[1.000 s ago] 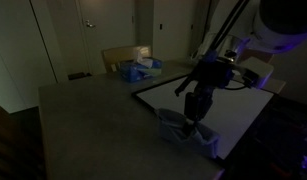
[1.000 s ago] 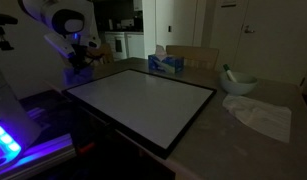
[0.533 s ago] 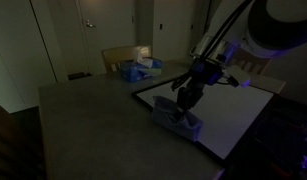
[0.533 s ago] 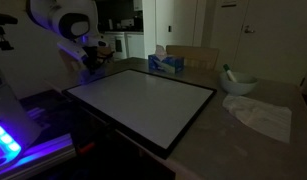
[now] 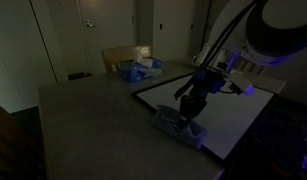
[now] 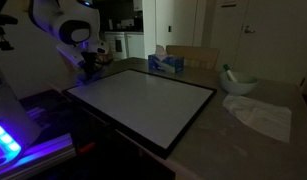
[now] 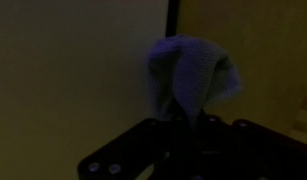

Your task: Wipe the whiteboard with the blue cloth

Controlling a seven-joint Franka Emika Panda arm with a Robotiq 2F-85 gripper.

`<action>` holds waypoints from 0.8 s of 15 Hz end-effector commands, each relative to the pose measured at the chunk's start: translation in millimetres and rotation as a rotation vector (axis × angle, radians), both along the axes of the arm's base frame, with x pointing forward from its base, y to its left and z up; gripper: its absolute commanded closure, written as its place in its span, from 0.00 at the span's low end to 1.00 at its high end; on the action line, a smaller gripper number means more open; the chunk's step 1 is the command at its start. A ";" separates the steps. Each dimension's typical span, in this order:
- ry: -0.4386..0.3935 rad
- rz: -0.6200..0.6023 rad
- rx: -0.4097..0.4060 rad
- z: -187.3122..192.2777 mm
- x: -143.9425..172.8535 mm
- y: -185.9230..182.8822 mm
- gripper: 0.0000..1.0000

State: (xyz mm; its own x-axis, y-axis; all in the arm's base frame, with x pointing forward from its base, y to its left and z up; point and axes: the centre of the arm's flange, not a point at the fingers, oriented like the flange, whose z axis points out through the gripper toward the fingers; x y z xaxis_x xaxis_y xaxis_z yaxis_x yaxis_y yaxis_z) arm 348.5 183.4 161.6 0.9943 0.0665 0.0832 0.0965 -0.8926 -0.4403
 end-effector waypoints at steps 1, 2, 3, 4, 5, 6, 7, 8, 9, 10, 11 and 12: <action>0.049 -0.034 -0.010 -3.6 -25.4 -31.5 0.97; 0.054 -0.044 -0.017 -6.5 -24.9 -36.0 0.97; 0.049 -0.043 -0.021 -9.1 -23.9 -40.4 0.97; 0.043 -0.036 -0.013 -12.0 -21.9 -44.2 0.97; 0.043 -0.029 -0.006 -14.8 -19.9 -45.9 0.97; 0.048 -0.013 0.008 -17.4 -17.7 -46.1 0.97; 0.055 0.000 0.014 -19.8 -16.3 -45.7 0.97; 0.062 0.013 0.018 -22.5 -14.5 -46.0 0.97; 0.066 0.026 0.011 -25.0 -13.6 -47.1 0.97; 0.068 0.043 0.003 -27.8 -13.0 -48.9 0.97; 0.064 0.061 -0.017 -30.3 -12.4 -50.6 0.97; 0.060 0.073 -0.028 -31.3 -11.6 -52.7 0.97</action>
State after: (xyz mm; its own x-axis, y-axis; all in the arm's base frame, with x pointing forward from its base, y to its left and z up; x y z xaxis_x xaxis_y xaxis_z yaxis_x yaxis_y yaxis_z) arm 354.0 156.1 144.5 0.9939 0.0825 0.0729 0.1065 -0.8884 -0.4465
